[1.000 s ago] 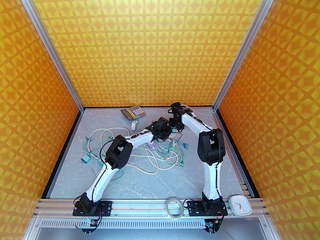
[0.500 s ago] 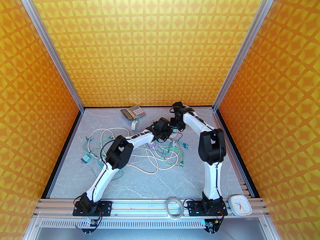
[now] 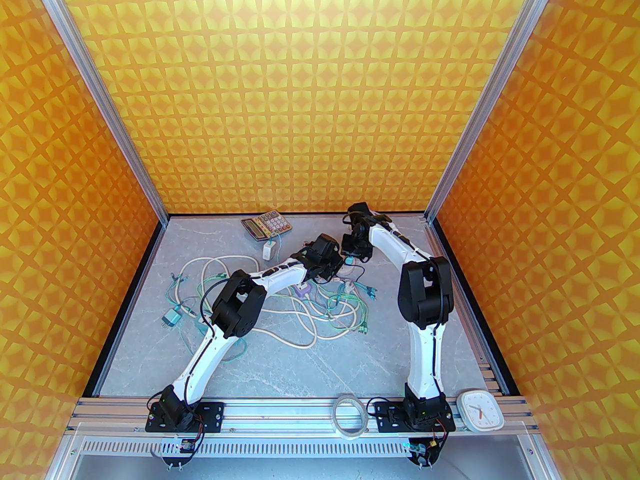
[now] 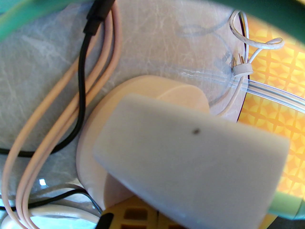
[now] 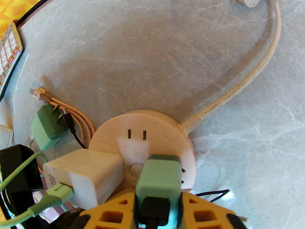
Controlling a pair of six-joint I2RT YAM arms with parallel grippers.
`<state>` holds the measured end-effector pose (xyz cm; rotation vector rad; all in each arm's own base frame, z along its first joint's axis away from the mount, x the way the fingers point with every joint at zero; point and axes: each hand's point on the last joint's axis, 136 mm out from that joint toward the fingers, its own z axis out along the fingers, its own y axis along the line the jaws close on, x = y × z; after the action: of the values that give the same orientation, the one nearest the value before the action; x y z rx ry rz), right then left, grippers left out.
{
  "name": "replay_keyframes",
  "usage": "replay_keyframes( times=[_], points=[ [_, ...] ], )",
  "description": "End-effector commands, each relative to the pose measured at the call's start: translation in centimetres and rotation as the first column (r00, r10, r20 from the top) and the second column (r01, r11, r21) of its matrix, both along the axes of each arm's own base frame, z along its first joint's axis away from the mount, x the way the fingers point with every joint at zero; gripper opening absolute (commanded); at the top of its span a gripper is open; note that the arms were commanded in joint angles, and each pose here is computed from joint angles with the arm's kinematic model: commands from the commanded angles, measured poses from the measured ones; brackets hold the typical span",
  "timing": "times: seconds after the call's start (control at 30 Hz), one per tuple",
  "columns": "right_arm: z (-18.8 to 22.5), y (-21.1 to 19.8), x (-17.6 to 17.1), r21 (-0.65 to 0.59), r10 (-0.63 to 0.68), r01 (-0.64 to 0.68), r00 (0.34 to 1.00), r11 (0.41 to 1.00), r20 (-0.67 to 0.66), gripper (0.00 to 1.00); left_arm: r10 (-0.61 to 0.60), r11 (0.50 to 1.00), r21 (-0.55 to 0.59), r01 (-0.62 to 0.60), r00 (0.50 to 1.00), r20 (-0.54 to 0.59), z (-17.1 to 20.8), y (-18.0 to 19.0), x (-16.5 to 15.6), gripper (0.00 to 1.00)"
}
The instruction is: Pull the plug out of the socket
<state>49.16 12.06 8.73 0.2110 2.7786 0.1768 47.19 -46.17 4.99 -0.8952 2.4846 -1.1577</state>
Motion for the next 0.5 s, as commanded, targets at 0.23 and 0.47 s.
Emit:
replay_keyframes(
  times=[0.23, 0.47],
  points=[
    [1.9, 4.7, -0.3, -0.028, 0.112, -0.111, 0.993, 0.993, 0.022, 0.29, 0.034, 0.961, 0.271, 0.056, 0.948, -0.316, -13.2, 4.8, -6.4, 0.0],
    [3.0, -1.8, 0.1, 0.028, -0.028, 0.027, 0.998, 0.999, 0.048, 0.29, 0.031, 0.961, 0.27, 0.058, 0.949, -0.315, -13.4, 4.7, -6.5, 0.0]
  ],
)
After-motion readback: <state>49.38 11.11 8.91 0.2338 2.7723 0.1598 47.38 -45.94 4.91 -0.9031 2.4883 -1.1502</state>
